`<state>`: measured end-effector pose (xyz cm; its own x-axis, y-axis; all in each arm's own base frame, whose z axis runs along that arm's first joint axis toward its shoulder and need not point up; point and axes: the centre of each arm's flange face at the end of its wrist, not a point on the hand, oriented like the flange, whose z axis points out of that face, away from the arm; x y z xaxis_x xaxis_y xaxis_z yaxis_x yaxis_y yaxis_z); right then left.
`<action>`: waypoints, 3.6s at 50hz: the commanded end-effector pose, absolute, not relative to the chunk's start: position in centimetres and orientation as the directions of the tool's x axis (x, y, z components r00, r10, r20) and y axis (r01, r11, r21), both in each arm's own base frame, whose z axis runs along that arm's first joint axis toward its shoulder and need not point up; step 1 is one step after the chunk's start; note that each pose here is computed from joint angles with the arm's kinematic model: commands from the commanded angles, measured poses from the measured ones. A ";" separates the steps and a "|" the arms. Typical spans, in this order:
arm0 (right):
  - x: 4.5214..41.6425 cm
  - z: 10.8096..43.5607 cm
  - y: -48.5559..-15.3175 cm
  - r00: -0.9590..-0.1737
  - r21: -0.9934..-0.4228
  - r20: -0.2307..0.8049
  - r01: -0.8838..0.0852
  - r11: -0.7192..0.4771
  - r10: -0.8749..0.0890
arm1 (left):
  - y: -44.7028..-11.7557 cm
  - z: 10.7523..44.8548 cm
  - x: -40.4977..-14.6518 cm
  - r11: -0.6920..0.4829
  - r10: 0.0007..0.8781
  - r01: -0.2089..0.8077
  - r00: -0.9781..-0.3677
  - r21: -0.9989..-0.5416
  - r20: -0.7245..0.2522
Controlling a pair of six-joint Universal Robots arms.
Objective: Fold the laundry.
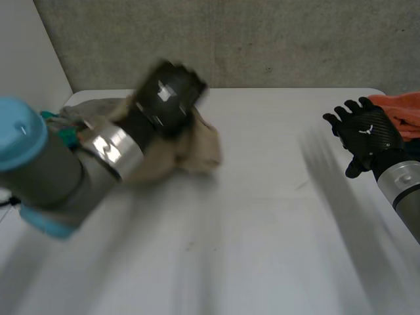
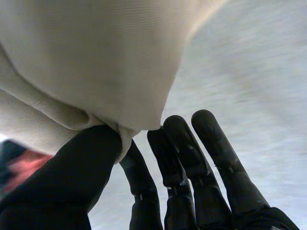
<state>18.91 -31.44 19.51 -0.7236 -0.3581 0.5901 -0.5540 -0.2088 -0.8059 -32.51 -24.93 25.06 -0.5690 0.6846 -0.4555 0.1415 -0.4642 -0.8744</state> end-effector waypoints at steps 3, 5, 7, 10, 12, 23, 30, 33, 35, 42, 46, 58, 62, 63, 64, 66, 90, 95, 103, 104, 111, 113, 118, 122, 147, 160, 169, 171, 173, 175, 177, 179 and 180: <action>18.8 19.2 -31.3 -0.721 -0.807 0.588 -0.555 -0.202 -0.367 | -16.2 18.9 -33.1 -0.272 0.905 0.216 -0.273 -0.938 -0.325; 19.0 19.3 -31.3 -0.717 -0.805 0.591 -0.555 -0.209 -0.369 | -15.5 18.8 -33.1 -0.252 0.921 0.227 -0.243 -0.941 -0.306; 19.1 19.4 -31.3 -0.715 -0.803 0.593 -0.555 -0.215 -0.370 | -15.3 19.0 -32.9 -0.244 0.923 0.233 -0.242 -0.941 -0.299; 19.3 19.6 -31.4 -0.707 -0.799 0.598 -0.559 -0.220 -0.377 | -15.7 20.9 -32.5 -0.265 0.901 0.228 -0.286 -0.937 -0.325; 19.4 19.8 -31.5 -0.708 -0.803 0.593 -0.555 -0.218 -0.384 | -16.2 21.8 -32.2 -0.276 0.882 0.228 -0.326 -0.934 -0.340; 26.6 20.6 -30.1 -0.598 -0.871 0.451 -0.455 -0.183 -0.663 | -20.0 25.6 -28.4 -0.253 0.634 0.289 -0.672 -0.923 -0.384; 30.2 19.4 -31.5 -0.522 -0.891 0.377 -0.429 -0.146 -0.766 | -21.6 23.4 -24.0 0.014 0.384 0.337 -0.871 -0.941 -0.306; 31.2 17.7 -32.4 -0.484 -0.893 0.351 -0.430 -0.132 -0.801 | -21.3 21.7 -22.3 0.149 0.321 0.341 -0.905 -0.928 -0.280; 31.8 16.8 -32.5 -0.460 -0.892 0.342 -0.434 -0.129 -0.819 | -20.8 20.9 -22.0 0.203 0.329 0.334 -0.909 -0.920 -0.257; 33.3 13.4 -32.2 -0.328 -0.814 0.444 -0.537 -0.222 -0.834 | -19.2 18.0 -21.5 0.335 0.372 0.339 -0.905 -0.879 -0.207; 33.3 12.2 -32.7 -0.301 -0.764 0.508 -0.590 -0.261 -0.807 | -18.9 17.2 -21.4 0.357 0.377 0.345 -0.903 -0.868 -0.204; 32.1 14.7 -31.8 -0.324 -0.743 0.546 -0.614 -0.267 -0.773 | -20.4 15.7 -21.5 0.357 0.359 0.344 -0.909 -0.868 -0.212; 30.7 17.5 -30.5 -0.352 -0.745 0.569 -0.603 -0.285 -0.743 | -20.8 16.5 -21.8 0.327 0.355 0.334 -0.910 -0.884 -0.213; 29.5 18.0 -30.7 -0.374 -0.742 0.572 -0.616 -0.266 -0.730 | -21.1 17.0 -22.0 0.308 0.352 0.329 -0.911 -0.893 -0.214; 28.7 18.2 -30.8 -0.386 -0.740 0.572 -0.624 -0.252 -0.723 | -21.2 17.3 -22.0 0.300 0.350 0.325 -0.912 -0.897 -0.214; 27.0 18.0 -31.1 -0.411 -0.736 0.561 -0.646 -0.204 -0.719 | -21.5 18.0 -22.2 0.277 0.347 0.317 -0.913 -0.907 -0.213; 19.0 20.9 -15.5 -0.304 -0.576 0.079 -0.791 0.206 -0.949 | -23.1 20.1 -24.1 0.193 0.366 0.289 -0.908 -0.938 -0.204; 19.1 23.0 -16.7 -0.310 -0.638 0.189 -0.760 0.124 -0.932 | -23.8 19.9 -24.6 0.193 0.371 0.292 -0.906 -0.937 -0.206; 19.0 26.3 -20.0 -0.357 -0.669 0.366 -0.743 0.023 -0.859 | -24.4 18.5 -24.4 0.262 0.374 0.318 -0.904 -0.911 -0.208; 19.0 26.6 -20.2 -0.359 -0.669 0.378 -0.743 0.016 -0.854 | -24.3 18.3 -24.4 0.272 0.376 0.321 -0.903 -0.907 -0.207; 19.9 27.5 -23.1 -0.396 -0.702 0.403 -0.712 -0.001 -0.825 | -24.0 17.0 -24.2 0.327 0.388 0.341 -0.899 -0.881 -0.203; 21.1 27.2 -23.9 -0.385 -0.706 0.396 -0.708 -0.009 -0.834 | -24.0 16.6 -24.2 0.337 0.392 0.345 -0.897 -0.876 -0.203; 22.6 28.7 -25.7 -0.409 -0.711 0.487 -0.698 -0.079 -0.772 | -24.3 15.6 -24.3 0.358 0.398 0.354 -0.895 -0.864 -0.202; 24.5 26.7 -29.0 -0.449 -0.738 0.514 -0.666 -0.110 -0.731 | -24.5 15.5 -24.4 0.359 0.399 0.357 -0.894 -0.862 -0.204; 35.6 11.4 -33.5 -0.422 -0.823 0.450 -0.538 -0.182 -0.787 | -24.5 20.9 -25.2 0.193 0.385 0.298 -0.899 -0.935 -0.207; 36.9 21.0 -39.3 -0.680 -0.836 0.534 -0.332 -0.438 -0.503 | -30.9 26.0 -28.3 -0.191 0.286 0.346 -0.876 -0.919 -0.389; 34.3 35.8 -39.7 -0.869 -0.649 0.430 -0.108 -0.753 -0.246 | -35.4 38.0 -31.5 -0.675 0.083 0.257 -0.905 -0.692 -0.418; 33.1 38.4 -39.3 -0.894 -0.604 0.399 -0.086 -0.793 -0.206 | -35.2 40.2 -31.7 -0.742 0.060 0.222 -0.918 -0.632 -0.393; 32.3 39.6 -39.1 -0.905 -0.584 0.382 -0.080 -0.807 -0.186 | -35.0 40.7 -31.8 -0.763 0.052 0.211 -0.923 -0.612 -0.382; 31.5 40.6 -39.0 -0.910 -0.577 0.370 -0.070 -0.814 -0.184 | -34.6 40.7 -32.2 -0.770 0.060 0.197 -0.925 -0.606 -0.376; 31.3 40.7 -38.9 -0.909 -0.585 0.367 -0.062 -0.809 -0.196 | -34.2 40.1 -32.7 -0.761 0.082 0.189 -0.921 -0.621 -0.380; 31.1 39.9 -38.8 -0.902 -0.624 0.367 -0.055 -0.780 -0.230 | -33.4 38.2 -33.3 -0.729 0.122 0.191 -0.909 -0.657 -0.399; 31.0 39.5 -38.8 -0.896 -0.638 0.373 -0.059 -0.768 -0.240 | -33.1 37.7 -33.3 -0.721 0.130 0.195 -0.904 -0.665 -0.407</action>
<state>31.72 -38.95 40.32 -0.9083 -0.1941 0.3705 -0.0649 -0.8097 -0.5833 -32.36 -34.62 40.38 -0.9206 0.0620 -0.3855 0.2048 -0.7638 -0.6120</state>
